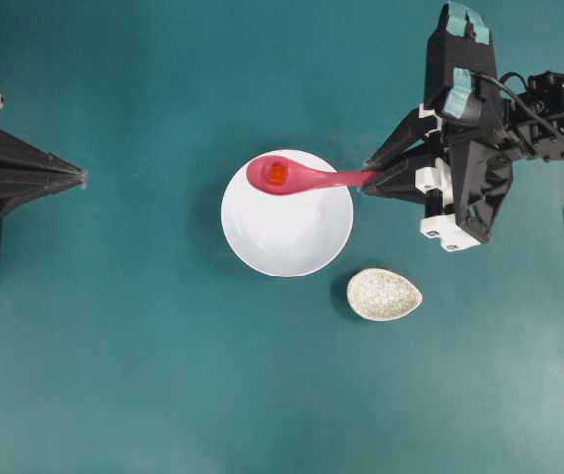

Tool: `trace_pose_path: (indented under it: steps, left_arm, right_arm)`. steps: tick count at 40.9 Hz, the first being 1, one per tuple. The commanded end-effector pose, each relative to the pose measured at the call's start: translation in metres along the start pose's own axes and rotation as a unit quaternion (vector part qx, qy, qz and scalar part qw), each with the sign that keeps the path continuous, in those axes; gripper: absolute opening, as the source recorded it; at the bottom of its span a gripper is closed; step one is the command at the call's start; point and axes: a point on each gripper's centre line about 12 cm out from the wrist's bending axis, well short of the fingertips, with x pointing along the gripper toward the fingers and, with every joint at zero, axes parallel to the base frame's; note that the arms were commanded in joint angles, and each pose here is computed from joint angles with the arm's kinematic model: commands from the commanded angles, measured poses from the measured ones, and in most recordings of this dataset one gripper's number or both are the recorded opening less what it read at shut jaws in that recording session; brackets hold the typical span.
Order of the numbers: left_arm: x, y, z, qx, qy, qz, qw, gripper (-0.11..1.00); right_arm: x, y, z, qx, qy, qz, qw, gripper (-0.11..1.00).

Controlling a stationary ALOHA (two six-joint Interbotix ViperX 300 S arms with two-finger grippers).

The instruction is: Grip the spoon and scoop the red block from the bowl with right arm.

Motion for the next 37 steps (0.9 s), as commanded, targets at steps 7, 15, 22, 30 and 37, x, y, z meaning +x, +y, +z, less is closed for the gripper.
trace_pose_path:
  steps: [7, 15, 22, 30, 37]
  left_arm:
    - [0.0022, 0.0006, 0.0109, 0.001, -0.011, 0.001, 0.9999, 0.0]
    - [0.0027, 0.0006, 0.0107, 0.0, -0.011, 0.001, 0.9999, 0.0]
    - [0.0025, 0.0006, 0.0113, 0.001, -0.014, 0.001, 0.9999, 0.0]
    - [0.002, 0.0006, 0.0126, 0.001, -0.016, 0.001, 0.9999, 0.0]
    - [0.002, 0.0006, 0.0127, 0.001, -0.017, 0.001, 0.9999, 0.0]
  right_arm:
    - [-0.0085, 0.0036, 0.0105, -0.01, -0.016, 0.003, 0.9998, 0.24]
    - [-0.0092, 0.0037, 0.0104, -0.011, -0.014, 0.002, 0.9998, 0.24]
    - [-0.0087, 0.0036, 0.0102, -0.011, -0.013, 0.002, 0.9999, 0.24]
    - [-0.0084, 0.0034, 0.0095, -0.011, -0.012, 0.002, 0.9999, 0.24]
    - [-0.0084, 0.0034, 0.0093, -0.011, -0.011, 0.002, 0.9999, 0.24]
